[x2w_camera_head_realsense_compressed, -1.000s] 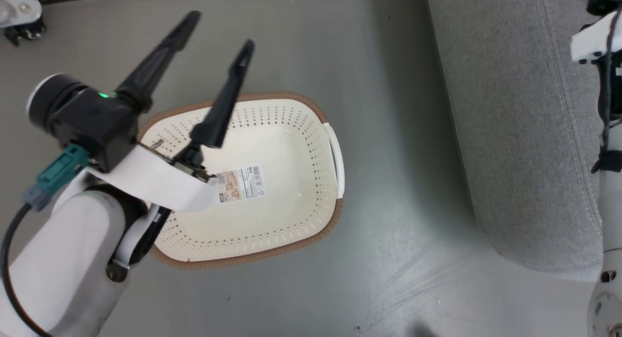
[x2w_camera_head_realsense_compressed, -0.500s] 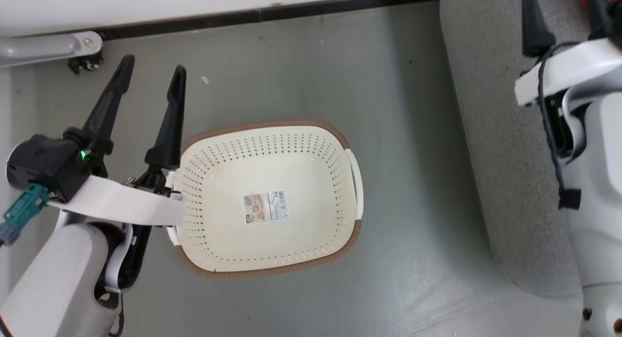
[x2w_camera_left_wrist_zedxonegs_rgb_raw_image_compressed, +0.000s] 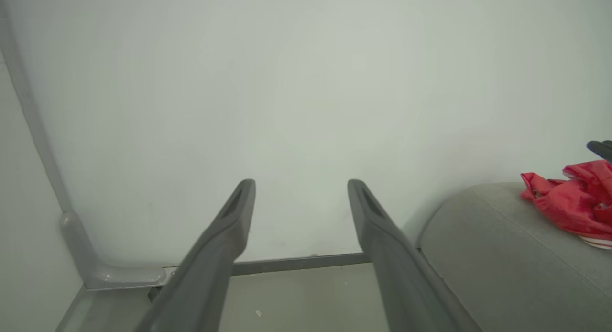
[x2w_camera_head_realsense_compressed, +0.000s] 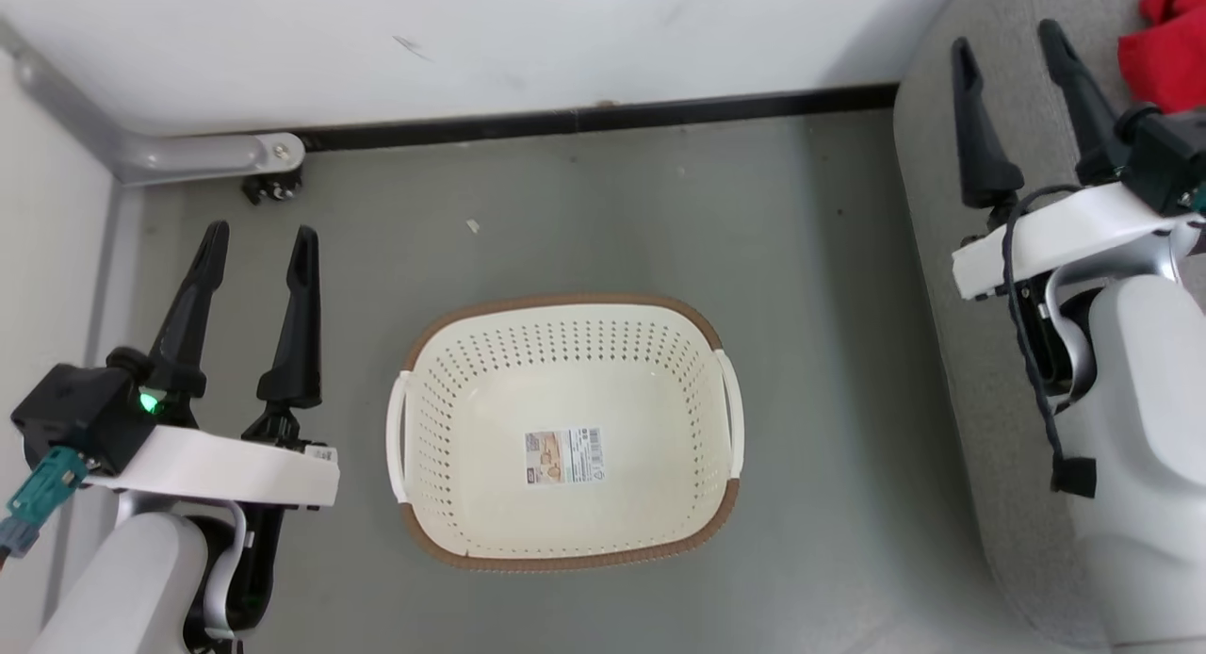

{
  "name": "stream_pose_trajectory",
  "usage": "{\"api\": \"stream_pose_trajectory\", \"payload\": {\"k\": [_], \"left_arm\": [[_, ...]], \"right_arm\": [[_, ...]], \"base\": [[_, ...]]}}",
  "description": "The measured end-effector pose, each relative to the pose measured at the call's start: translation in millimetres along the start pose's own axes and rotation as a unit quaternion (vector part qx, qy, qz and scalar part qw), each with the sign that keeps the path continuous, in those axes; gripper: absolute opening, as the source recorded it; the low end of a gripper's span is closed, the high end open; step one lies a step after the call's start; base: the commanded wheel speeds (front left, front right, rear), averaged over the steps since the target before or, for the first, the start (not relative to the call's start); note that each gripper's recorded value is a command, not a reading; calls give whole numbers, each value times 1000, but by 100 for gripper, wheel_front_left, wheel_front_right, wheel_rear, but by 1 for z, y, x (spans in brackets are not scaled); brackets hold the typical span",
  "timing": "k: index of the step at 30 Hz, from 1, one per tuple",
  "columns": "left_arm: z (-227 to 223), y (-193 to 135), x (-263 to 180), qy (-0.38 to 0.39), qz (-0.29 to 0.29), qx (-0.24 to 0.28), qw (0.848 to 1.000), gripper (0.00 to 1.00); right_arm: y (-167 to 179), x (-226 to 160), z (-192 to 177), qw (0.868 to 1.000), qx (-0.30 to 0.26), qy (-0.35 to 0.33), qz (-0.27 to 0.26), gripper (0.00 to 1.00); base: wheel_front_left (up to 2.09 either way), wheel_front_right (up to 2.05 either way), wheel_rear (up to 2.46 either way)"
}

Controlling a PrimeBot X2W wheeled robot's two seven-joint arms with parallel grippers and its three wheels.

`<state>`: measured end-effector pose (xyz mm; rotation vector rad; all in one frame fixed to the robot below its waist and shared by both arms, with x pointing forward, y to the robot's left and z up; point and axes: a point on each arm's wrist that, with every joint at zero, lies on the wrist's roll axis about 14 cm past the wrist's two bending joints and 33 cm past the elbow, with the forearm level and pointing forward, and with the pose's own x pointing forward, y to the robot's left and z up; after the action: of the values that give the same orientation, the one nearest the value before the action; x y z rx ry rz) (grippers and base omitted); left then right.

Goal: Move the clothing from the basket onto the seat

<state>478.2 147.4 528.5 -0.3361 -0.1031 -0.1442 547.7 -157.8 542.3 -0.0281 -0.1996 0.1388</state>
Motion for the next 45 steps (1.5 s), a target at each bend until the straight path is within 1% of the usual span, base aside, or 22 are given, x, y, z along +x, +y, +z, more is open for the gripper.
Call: {"api": "stream_pose_trajectory", "payload": {"k": [4,7,10,15,19,21,27,33,38,41,45], "left_arm": [[11,5,-12,-12,11,-4,1000,100],[17,2,-21,-16,9,-20,1000,100],[21,4,-31,-19,12,-20,1000,100],[24,16,-50,-14,29,6,999,100],[24,23,-65,-12,45,12,999,100],[26,27,-72,-12,51,24,998,100],[36,31,-86,-24,61,41,997,100],[44,32,-101,-38,74,42,996,100],[41,37,-116,-32,81,55,995,100],[40,38,-123,-27,79,79,993,100],[42,41,-131,-31,88,80,992,100]], "right_arm": [[12,-5,20,1000,7,-26,13,100],[16,-15,22,1000,10,-25,16,100],[15,-27,22,1000,17,-21,12,100],[17,-46,24,1000,20,-18,10,100],[19,-59,28,999,29,-20,9,100],[20,-65,32,999,33,-24,9,100],[24,-80,45,999,38,-37,11,100],[22,-100,51,998,45,-40,4,100],[21,-114,52,998,46,-39,-1,100],[18,-124,50,998,46,-34,-7,100],[13,-135,52,998,44,-33,-15,100]], "base": [[0,0,0],[0,0,0],[0,0,0],[0,0,0],[0,0,0],[0,0,0],[0,0,0],[0,0,0],[0,0,0],[0,0,0],[0,0,0]]}}
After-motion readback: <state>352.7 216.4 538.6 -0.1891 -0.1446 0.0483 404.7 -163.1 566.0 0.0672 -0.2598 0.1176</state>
